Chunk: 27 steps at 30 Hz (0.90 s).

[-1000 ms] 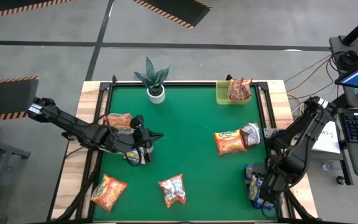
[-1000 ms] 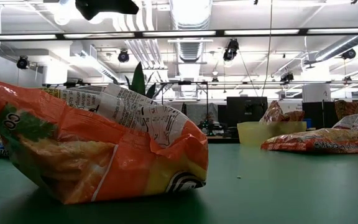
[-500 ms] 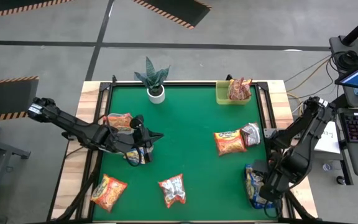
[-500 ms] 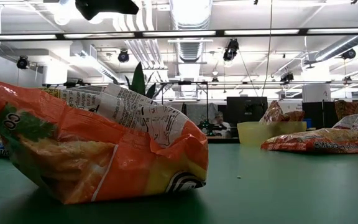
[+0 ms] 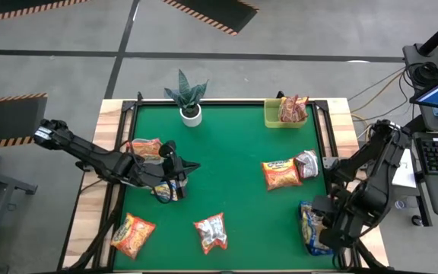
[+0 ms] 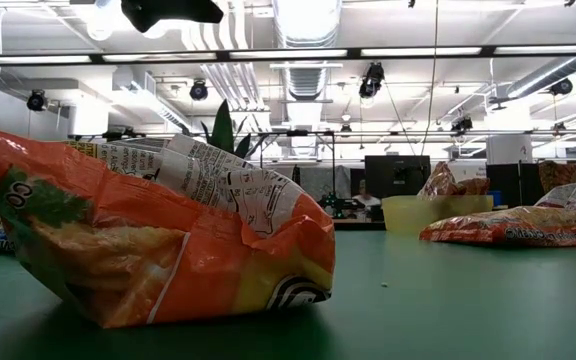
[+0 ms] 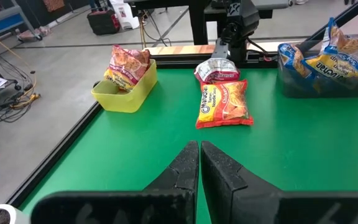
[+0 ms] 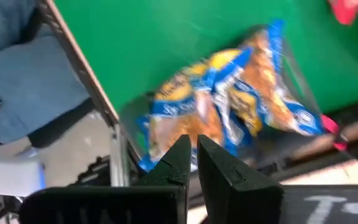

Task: Sort Maruchan noodles
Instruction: Put the blue noodle pack into the black bin

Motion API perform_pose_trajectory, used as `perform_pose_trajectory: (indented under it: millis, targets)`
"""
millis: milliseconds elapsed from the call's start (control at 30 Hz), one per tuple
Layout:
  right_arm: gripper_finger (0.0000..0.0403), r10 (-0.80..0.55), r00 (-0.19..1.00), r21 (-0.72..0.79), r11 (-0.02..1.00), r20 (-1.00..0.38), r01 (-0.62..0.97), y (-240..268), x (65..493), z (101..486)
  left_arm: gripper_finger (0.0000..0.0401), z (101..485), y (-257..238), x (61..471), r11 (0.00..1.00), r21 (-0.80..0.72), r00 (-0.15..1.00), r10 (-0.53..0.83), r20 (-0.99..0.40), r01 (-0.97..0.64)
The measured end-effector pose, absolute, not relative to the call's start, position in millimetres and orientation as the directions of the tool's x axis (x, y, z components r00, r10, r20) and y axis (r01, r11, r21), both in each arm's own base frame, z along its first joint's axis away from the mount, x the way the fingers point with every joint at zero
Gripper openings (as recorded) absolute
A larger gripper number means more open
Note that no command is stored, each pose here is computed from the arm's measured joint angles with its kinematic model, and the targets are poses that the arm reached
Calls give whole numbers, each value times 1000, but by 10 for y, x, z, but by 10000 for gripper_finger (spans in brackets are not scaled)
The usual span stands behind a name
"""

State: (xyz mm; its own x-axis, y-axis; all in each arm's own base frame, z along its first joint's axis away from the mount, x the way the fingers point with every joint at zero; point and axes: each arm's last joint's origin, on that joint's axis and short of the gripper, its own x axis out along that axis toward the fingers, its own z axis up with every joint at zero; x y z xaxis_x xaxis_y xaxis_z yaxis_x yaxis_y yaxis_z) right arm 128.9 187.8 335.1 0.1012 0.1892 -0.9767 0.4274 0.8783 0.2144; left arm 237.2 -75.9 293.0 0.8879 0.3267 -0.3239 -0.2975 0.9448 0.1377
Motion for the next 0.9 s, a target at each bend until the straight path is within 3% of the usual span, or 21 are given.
perform_pose_trajectory:
  millis: [233,900]
  targets:
    - [18,126,62,140,915,-990,378,2024,1381,3084,0,2929,-763,2370,945,138,888,325,-324,-296]
    - [18,-128,-191,-143,988,-973,64,2223,1469,2216,0,2929,-773,2367,947,130,890,321,-324,-294]
